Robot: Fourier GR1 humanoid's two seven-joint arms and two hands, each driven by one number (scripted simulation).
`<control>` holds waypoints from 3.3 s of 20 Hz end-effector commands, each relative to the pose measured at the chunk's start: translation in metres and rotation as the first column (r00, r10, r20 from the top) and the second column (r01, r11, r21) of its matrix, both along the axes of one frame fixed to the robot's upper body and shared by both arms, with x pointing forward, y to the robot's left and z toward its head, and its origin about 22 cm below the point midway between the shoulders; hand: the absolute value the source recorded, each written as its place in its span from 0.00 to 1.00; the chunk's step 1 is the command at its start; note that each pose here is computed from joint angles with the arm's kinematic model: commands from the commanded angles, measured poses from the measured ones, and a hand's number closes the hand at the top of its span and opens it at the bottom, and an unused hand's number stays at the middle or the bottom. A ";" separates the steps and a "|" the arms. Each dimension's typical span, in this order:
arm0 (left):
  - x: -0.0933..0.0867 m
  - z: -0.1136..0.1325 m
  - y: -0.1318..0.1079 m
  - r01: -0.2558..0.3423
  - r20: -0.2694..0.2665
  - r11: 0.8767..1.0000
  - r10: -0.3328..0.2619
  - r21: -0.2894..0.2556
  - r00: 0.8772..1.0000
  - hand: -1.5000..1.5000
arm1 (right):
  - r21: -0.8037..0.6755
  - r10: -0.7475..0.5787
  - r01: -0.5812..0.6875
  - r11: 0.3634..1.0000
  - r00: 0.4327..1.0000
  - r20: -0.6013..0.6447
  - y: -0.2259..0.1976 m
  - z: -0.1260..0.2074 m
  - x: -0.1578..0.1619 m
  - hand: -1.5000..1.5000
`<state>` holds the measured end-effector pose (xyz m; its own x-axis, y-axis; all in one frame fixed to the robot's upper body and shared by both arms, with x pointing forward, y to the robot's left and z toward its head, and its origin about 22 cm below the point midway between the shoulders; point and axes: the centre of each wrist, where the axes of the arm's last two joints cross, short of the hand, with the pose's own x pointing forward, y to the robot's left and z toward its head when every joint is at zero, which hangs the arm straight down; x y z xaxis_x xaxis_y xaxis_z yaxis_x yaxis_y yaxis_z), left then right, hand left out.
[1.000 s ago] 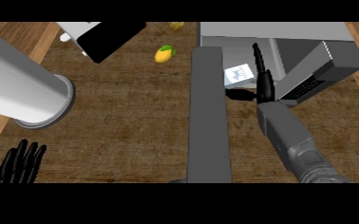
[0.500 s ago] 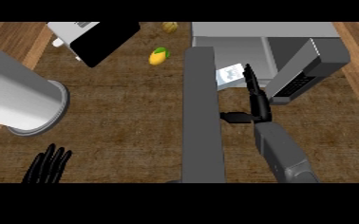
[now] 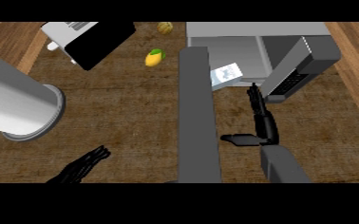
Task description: Pick up the milk, place it into the microwave and close the microwave
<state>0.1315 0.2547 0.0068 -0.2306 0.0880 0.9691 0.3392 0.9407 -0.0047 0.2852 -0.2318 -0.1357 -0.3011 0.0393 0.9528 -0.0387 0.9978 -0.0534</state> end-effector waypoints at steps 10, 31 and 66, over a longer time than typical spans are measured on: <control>0.052 0.001 -0.059 0.120 0.003 0.980 -0.122 0.160 0.992 1.00 | 0.156 -0.027 0.017 0.988 0.998 0.063 -0.080 0.035 -0.066 0.00; 0.134 -0.036 -0.218 0.259 -0.032 0.864 -0.272 0.432 0.962 1.00 | 0.094 -0.010 -0.008 0.996 0.982 0.186 -0.126 0.118 -0.097 0.00; 0.189 0.033 -0.258 0.131 0.002 0.968 -0.135 0.216 0.991 1.00 | 0.024 0.436 -0.468 0.883 0.839 0.326 -0.103 0.226 -0.036 0.00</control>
